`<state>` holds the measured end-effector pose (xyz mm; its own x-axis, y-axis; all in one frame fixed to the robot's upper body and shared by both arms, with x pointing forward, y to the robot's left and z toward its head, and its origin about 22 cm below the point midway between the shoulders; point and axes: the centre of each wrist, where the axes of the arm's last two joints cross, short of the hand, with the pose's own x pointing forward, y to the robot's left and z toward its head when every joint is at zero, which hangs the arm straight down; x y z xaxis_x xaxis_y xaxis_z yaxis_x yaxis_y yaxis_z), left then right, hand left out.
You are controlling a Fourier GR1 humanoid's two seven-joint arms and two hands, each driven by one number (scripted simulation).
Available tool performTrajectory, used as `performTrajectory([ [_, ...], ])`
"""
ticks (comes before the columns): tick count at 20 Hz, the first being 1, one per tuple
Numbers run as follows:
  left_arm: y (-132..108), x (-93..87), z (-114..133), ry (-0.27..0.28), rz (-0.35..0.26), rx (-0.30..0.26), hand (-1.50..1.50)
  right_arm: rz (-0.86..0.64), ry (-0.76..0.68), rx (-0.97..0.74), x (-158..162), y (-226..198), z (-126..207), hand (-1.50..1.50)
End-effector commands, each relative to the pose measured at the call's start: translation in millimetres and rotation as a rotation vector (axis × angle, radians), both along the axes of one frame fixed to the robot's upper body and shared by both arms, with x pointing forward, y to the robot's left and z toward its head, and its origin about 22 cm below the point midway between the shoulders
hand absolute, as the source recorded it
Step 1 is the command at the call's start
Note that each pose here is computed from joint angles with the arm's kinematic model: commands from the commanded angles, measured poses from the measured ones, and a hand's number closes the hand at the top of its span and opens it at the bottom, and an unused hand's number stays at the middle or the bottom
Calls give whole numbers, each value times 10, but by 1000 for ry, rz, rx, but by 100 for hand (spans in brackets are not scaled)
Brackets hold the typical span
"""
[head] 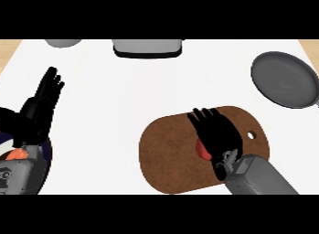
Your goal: Pick the bell pepper from the cutting board and place it in the pan
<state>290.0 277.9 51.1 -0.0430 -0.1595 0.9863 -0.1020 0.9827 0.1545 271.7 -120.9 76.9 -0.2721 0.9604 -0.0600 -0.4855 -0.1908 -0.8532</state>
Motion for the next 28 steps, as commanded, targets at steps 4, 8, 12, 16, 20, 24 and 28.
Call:
performTrajectory([
  [4,66,220,18,1,-10,-7,0,-19,28,-42,156,-6,-284,-150],
  [8,-136,-27,-123,-2,1,-9,0,-12,73,-78,92,-71,-383,-150],
  [12,-168,-47,-72,1,2,-7,0,25,112,-57,90,59,-279,150],
  [16,-75,26,-141,5,-1,-4,0,144,93,-52,109,-3,-396,150],
  [20,-126,137,109,-4,2,-9,0,140,80,-44,147,-82,-514,150],
  [24,14,133,-95,-8,0,6,0,140,61,-25,197,-129,-447,150],
  [28,-91,148,42,-16,-22,-13,0,-264,-4,123,462,103,-432,150],
])
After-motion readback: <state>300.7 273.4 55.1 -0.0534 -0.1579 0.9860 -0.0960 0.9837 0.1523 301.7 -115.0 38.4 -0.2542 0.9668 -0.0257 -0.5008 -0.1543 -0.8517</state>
